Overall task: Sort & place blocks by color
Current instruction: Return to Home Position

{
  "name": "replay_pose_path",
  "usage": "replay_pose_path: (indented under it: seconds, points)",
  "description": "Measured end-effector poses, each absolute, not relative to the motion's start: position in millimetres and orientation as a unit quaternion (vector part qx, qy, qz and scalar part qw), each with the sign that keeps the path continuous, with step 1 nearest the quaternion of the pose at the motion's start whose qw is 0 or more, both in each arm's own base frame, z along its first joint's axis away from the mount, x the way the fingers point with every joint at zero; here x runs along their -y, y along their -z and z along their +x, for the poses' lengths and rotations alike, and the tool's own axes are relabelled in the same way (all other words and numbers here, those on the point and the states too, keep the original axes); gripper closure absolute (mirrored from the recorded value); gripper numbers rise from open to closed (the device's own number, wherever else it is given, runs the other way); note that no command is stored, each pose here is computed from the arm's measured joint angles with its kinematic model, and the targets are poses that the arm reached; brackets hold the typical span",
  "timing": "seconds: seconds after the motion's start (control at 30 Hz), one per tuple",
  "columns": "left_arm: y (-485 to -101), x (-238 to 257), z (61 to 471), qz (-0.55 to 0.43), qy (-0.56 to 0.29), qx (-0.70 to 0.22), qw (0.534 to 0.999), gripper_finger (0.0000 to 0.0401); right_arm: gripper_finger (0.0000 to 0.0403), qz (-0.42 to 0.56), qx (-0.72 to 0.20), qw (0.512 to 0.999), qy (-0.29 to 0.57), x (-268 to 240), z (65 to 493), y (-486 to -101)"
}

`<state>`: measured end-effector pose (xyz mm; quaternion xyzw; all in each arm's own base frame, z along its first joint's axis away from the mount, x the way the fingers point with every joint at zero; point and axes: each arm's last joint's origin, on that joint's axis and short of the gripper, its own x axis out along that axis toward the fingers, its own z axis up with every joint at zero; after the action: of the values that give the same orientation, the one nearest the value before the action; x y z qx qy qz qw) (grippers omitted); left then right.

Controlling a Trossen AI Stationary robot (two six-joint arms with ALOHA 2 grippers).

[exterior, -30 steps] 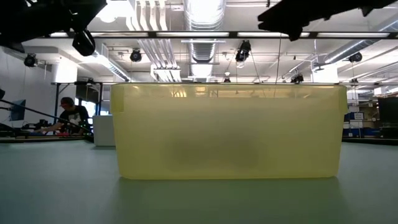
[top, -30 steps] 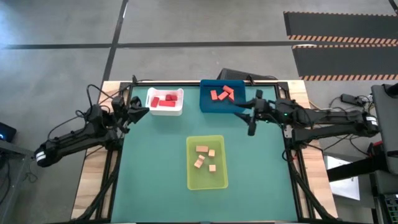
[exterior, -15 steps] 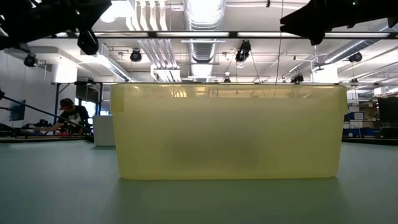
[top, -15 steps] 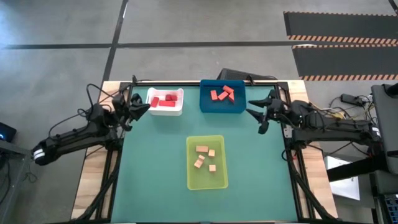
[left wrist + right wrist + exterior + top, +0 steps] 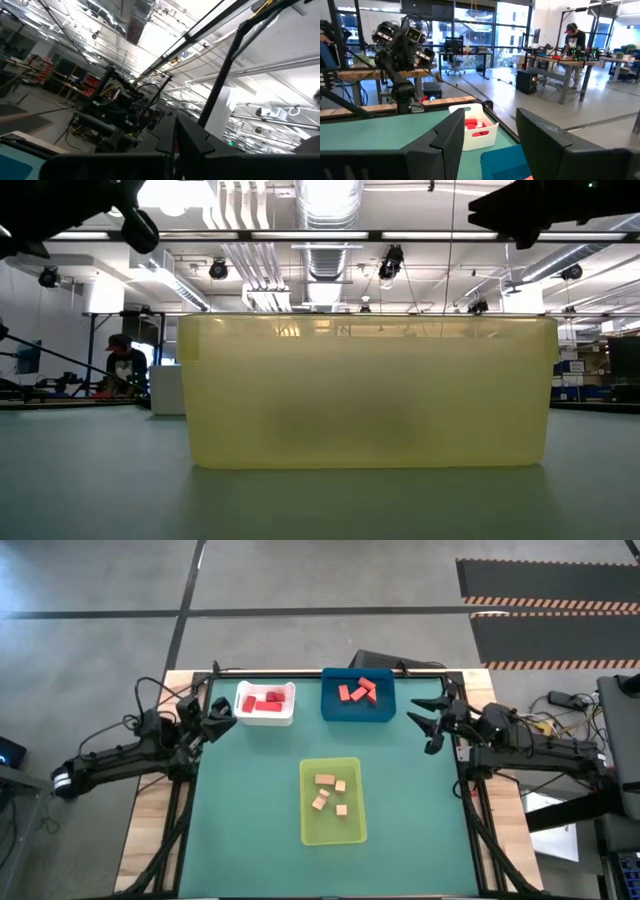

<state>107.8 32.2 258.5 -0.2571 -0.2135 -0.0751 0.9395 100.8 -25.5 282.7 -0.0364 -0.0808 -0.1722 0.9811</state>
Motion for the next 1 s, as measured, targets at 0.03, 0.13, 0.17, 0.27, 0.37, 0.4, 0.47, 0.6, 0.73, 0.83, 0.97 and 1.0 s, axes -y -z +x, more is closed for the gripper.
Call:
replay_pose_path:
  seconds: [0.03, 0.13, 0.17, 0.27, 0.37, 0.4, 0.47, 0.6, 0.73, 0.83, 0.97, 1.0]
  points:
    - [-259, -31, 108, -0.259, 0.078, 0.214, 0.939, 0.0401, 0.0235, -0.035, 0.08, 0.981, 0.172, 25, 99, -282]
    - [-259, -28, 109, -0.265, 0.088, 0.213, 0.936, 0.0401, 0.0235, -0.027, 0.086, 0.981, 0.17, 24, 95, -277]
    - [-259, -27, 109, -0.266, 0.093, 0.211, 0.936, 0.0401, 0.0235, -0.026, 0.09, 0.981, 0.168, 24, 94, -274]
    - [-259, -23, 110, -0.257, 0.102, 0.21, 0.938, 0.0401, 0.0235, -0.016, 0.099, 0.981, 0.166, 23, 90, -264]
    - [-259, -22, 110, -0.242, 0.103, 0.211, 0.941, 0.0401, 0.0235, -0.007, 0.115, 0.98, 0.164, 22, 85, -256]
    - [-259, -22, 109, -0.236, 0.102, 0.213, 0.942, 0.0401, 0.0235, -0.003, 0.117, 0.98, 0.164, 21, 84, -252]
    - [-259, -22, 107, -0.233, 0.104, 0.218, 0.942, 0.0401, 0.0236, 0.002, 0.119, 0.979, 0.163, 21, 81, -243]
    - [-259, -19, 102, -0.238, 0.114, 0.229, 0.937, 0.0401, 0.0244, 0.003, 0.154, 0.975, 0.162, 20, 77, -234]
    - [-256, -18, 98, -0.247, 0.117, 0.238, 0.932, 0.0401, 0.0256, 0.001, 0.167, 0.973, 0.161, 21, 82, -226]
    - [-246, -17, 98, -0.258, 0.119, 0.229, 0.931, 0.0401, 0.0267, 0.015, 0.178, 0.972, 0.155, 22, 86, -215]
    - [-232, -14, 98, -0.293, 0.137, 0.21, 0.923, 0.0401, 0.028, 0.031, 0.177, 0.973, 0.144, 22, 90, -200]
    - [-228, -12, 98, -0.302, 0.145, 0.204, 0.92, 0.0401, 0.0283, 0.034, 0.164, 0.975, 0.147, 22, 91, -197]
